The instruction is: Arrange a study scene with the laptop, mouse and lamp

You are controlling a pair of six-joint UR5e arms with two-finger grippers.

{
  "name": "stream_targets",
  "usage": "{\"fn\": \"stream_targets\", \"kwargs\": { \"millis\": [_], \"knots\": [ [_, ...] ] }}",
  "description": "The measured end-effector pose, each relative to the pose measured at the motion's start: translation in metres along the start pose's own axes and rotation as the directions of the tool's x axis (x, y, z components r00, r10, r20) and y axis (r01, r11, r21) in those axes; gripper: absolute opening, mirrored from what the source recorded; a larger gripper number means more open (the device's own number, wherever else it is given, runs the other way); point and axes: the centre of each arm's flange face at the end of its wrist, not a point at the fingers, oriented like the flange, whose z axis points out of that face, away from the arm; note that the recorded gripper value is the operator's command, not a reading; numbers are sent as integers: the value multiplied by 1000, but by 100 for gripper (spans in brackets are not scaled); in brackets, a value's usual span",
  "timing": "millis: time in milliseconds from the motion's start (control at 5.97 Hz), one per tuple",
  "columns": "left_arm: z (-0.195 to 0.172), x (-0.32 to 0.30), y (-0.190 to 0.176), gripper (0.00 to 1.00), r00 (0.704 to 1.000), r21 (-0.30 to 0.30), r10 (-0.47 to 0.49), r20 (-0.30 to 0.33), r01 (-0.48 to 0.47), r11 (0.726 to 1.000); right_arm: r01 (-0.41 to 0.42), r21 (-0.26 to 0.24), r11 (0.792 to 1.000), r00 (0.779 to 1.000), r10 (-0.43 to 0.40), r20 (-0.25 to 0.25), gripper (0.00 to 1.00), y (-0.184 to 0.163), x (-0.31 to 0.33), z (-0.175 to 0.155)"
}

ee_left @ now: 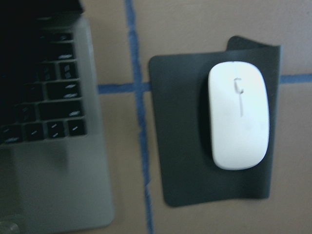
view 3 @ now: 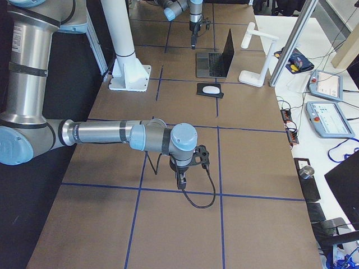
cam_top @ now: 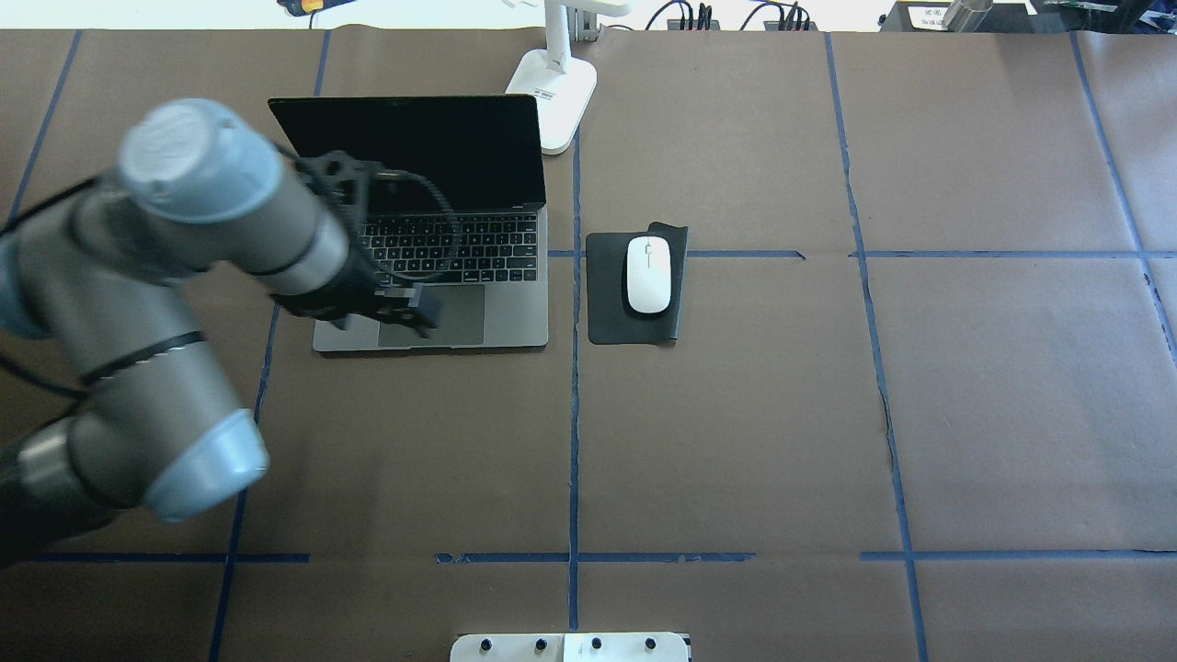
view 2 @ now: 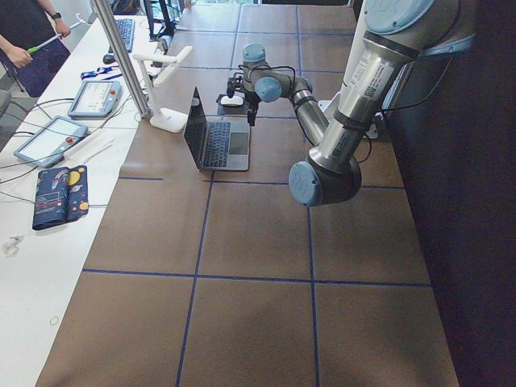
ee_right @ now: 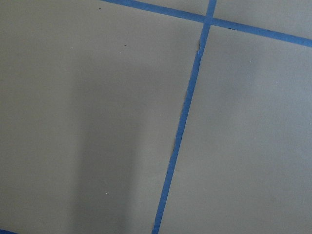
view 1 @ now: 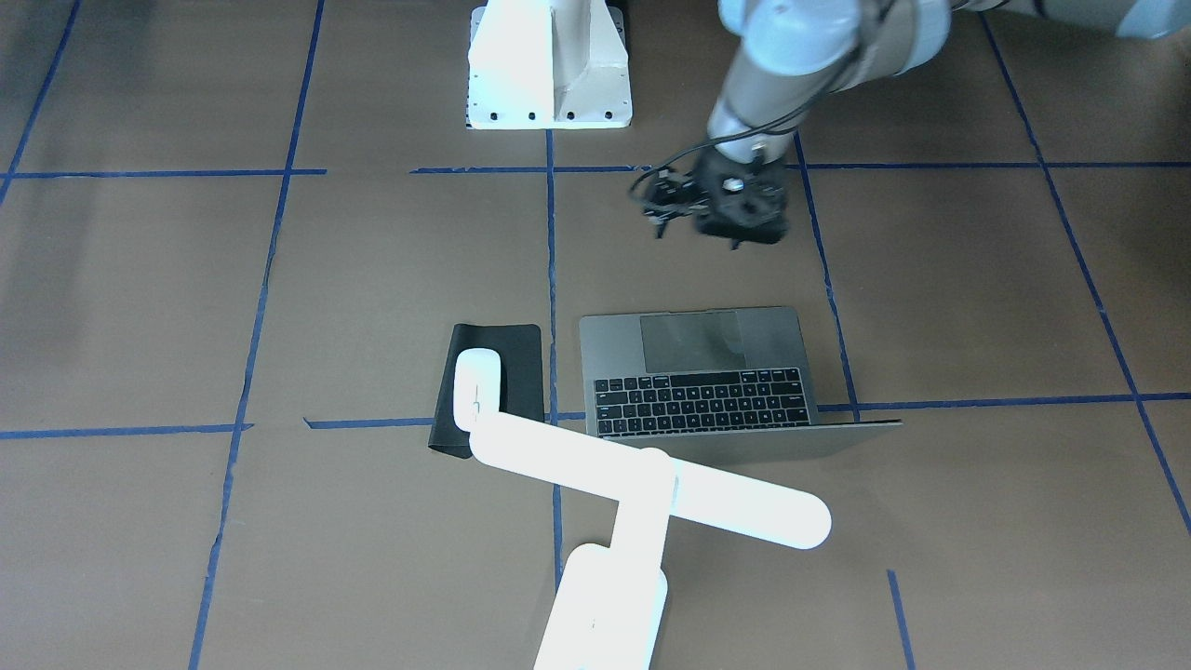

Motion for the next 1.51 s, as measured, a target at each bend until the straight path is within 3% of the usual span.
{"fn": "stream_targets", "kwargs": {
  "millis": [335,670,1005,1508],
  "knots": [
    [-47,-166,16,98,987,-22,112,114,-111,994,-36,0,999,999,36,-1,100,1,0,0],
    [-97,-341,45,99,978,-68,166,126,-159,985,-46,5,999,999,46,-3,100,0,-2,-1],
    [-104,-446,88,100,990,-101,90,110,-79,992,-47,6,999,999,47,-2,100,-2,-2,-2],
    [-110,-532,128,100,993,-98,4,121,7,995,-49,3,999,999,49,-1,100,-2,-3,-1]
  ]
}}
